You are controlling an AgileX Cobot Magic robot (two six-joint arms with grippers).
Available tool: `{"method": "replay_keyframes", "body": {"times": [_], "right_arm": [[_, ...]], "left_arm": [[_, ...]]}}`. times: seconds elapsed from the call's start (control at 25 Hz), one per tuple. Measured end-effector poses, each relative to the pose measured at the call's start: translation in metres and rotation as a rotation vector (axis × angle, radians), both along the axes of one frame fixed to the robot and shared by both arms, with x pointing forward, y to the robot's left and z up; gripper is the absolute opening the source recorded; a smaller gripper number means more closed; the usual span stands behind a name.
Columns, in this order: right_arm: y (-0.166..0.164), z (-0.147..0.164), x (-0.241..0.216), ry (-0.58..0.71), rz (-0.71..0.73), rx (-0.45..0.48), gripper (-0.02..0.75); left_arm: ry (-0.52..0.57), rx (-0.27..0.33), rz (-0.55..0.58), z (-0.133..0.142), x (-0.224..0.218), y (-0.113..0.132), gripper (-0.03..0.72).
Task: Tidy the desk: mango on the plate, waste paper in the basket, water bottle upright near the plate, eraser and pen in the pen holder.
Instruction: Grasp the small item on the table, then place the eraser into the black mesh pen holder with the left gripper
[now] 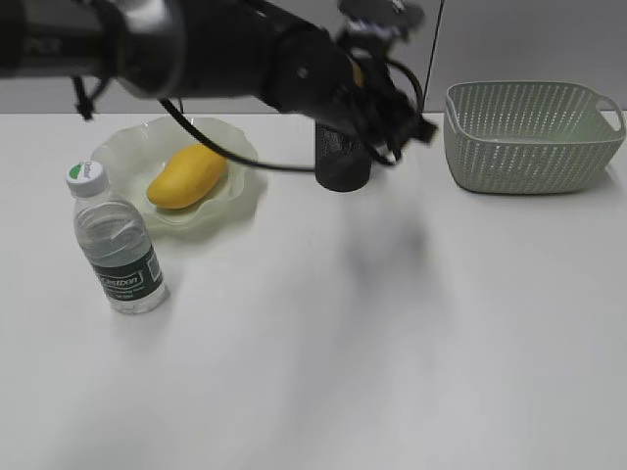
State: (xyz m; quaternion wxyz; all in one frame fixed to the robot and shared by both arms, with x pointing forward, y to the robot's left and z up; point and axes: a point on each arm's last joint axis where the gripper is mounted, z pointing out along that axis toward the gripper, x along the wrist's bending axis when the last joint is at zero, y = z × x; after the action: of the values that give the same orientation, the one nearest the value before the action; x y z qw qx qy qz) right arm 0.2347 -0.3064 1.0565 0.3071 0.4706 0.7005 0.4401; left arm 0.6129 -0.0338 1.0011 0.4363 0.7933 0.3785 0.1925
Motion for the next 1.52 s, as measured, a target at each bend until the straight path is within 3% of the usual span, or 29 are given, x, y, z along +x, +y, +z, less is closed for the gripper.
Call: {"method": "replay_keyframes", "body": {"times": [0.08, 0.16, 0.32, 0.52, 0.72, 1.0, 1.08, 1.16, 1.24, 1.4, 1.52], "right_arm": [[0.000, 0.000, 0.000, 0.000, 0.000, 0.000, 0.305], [0.000, 0.000, 0.000, -0.001, 0.000, 0.000, 0.305], [0.000, 0.000, 0.000, -0.001, 0.000, 0.000, 0.304], [0.000, 0.000, 0.000, -0.001, 0.000, 0.000, 0.300], [0.000, 0.000, 0.000, -0.002, -0.001, -0.001, 0.300], [0.000, 0.000, 0.000, -0.002, -0.002, -0.002, 0.300], [0.000, 0.000, 0.000, -0.002, -0.002, -0.002, 0.300], [0.000, 0.000, 0.000, -0.002, -0.002, -0.002, 0.300], [0.000, 0.000, 0.000, -0.002, -0.002, -0.002, 0.300], [0.000, 0.000, 0.000, -0.002, -0.002, -0.002, 0.300], [0.000, 0.000, 0.000, -0.003, -0.001, -0.001, 0.300]], "left_arm": [[-0.142, -0.128, 0.067, 0.017, 0.032, 0.026, 0.078], [-0.241, -0.200, 0.096, 0.018, 0.050, 0.040, 0.078], [-0.312, -0.260, 0.095, -0.004, 0.063, 0.039, 0.078], [-0.271, -0.231, 0.092, -0.040, 0.068, 0.035, 0.078], [-0.250, -0.215, 0.093, -0.051, 0.068, 0.034, 0.103], [-0.228, -0.235, 0.118, -0.052, 0.069, 0.035, 0.388], [-0.215, -0.227, 0.122, -0.051, 0.068, 0.036, 0.433], [-0.175, -0.204, 0.134, -0.041, 0.065, 0.039, 0.449], [-0.115, -0.176, 0.152, -0.013, 0.057, 0.045, 0.435], [-0.019, -0.078, 0.162, 0.055, 0.025, 0.068, 0.331], [0.027, 0.022, 0.149, 0.082, -0.012, 0.094, 0.300]]}}
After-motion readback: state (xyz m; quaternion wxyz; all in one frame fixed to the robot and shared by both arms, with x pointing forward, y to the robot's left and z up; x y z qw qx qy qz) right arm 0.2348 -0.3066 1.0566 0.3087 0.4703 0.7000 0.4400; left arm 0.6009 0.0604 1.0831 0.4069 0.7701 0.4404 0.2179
